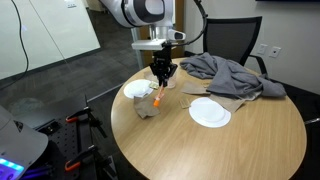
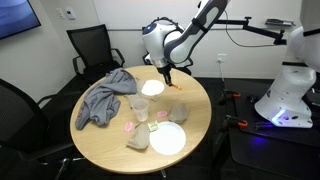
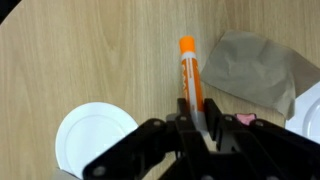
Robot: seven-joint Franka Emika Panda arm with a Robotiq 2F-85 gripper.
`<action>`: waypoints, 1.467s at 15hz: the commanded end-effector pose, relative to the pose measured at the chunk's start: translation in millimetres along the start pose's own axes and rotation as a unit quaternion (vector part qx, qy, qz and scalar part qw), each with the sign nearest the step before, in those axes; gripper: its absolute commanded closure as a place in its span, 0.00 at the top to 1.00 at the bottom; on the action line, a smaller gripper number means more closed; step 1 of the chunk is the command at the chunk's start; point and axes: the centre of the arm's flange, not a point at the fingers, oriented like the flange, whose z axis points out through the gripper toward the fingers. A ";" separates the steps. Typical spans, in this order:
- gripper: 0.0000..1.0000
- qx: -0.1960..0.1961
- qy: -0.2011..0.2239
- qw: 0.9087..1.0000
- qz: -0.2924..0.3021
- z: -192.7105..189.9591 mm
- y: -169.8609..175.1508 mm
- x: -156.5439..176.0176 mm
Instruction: Take the marker from the cup, set it on the table, shift the cup to the right, and then return the marker to the cup
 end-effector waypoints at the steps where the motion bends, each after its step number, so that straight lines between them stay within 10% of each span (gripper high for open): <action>1: 0.05 -0.026 -0.009 1.000 0.011 14.0 7.1 19.9; 22: 0.05 -0.007 0.025 0.998 0.061 87.1 -7.5 70.6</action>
